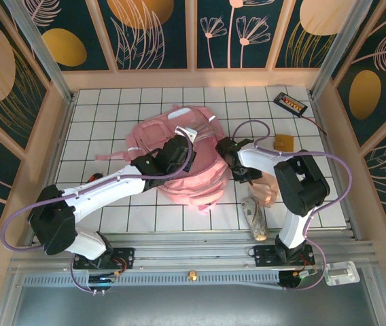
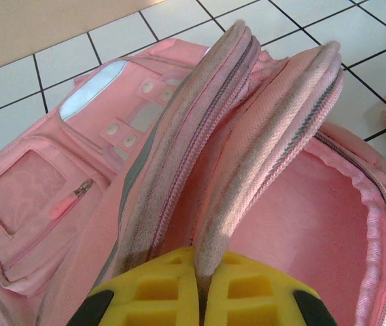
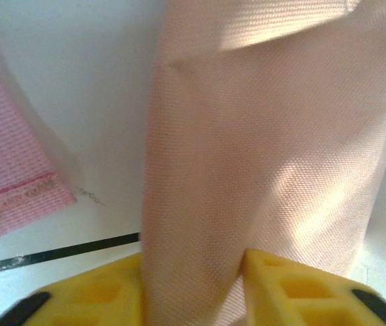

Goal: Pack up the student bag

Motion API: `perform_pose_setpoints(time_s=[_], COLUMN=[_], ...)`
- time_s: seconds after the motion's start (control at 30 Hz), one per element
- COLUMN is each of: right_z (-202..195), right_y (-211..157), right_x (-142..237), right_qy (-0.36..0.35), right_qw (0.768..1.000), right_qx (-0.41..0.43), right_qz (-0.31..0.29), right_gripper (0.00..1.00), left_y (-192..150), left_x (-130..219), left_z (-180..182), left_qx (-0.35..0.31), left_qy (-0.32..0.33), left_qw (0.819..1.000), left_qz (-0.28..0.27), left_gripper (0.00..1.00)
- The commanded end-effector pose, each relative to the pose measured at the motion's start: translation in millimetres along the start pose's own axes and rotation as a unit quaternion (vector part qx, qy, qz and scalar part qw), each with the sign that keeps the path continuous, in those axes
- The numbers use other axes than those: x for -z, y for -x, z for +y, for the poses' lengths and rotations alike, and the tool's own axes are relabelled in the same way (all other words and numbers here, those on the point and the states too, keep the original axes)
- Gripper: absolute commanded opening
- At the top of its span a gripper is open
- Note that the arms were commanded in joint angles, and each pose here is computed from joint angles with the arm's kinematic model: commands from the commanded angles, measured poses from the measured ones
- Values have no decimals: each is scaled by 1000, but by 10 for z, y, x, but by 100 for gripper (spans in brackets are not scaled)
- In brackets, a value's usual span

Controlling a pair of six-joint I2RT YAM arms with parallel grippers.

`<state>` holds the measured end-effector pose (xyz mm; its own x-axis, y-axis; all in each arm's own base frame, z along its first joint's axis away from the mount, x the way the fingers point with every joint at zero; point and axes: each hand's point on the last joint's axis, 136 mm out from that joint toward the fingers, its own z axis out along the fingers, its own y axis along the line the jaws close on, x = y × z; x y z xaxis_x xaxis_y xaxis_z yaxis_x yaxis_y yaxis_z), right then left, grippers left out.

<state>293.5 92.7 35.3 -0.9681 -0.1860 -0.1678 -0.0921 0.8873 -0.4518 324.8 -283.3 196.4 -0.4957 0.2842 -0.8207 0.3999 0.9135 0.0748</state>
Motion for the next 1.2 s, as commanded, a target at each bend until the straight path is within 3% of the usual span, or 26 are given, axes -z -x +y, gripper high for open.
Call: perform_pose_setpoints(time_s=[0.0,0.13,0.4,0.57,0.67,0.8,0.97,1.17], right_z=[-32,-55,-267,-425,-499,-756,-1002,-938], right_y=[62,105,325,597,705,797,734,513], right_x=[7,68,545,1248,1712,2247,2802,3061], right_qy=[-16,-14,3,94,179,308,468,623], right_qw=[1000,1000,996,977,952,889,768,633], right_qx=[-1,-5,-38,-95,-129,-192,-236,-254], right_qz=[-15,-26,-84,-166,-212,-278,-368,-384], right_gripper=[22,0,0,0,0,0,0,0], left_y=[-20,-23,26,97,136,190,266,502], left_x=[37,37,35,45,44,41,54,188], left_z=[110,109,92,60,49,18,-17,-50], left_qx=[17,20,30,39,46,56,73,108], left_qy=[12,11,9,1,-2,-9,-20,-47], left_qw=[1000,1000,1000,999,999,998,997,992], left_qz=[3,4,3,-2,-5,-8,-14,-44], left_gripper=[0,0,0,0,0,0,0,0])
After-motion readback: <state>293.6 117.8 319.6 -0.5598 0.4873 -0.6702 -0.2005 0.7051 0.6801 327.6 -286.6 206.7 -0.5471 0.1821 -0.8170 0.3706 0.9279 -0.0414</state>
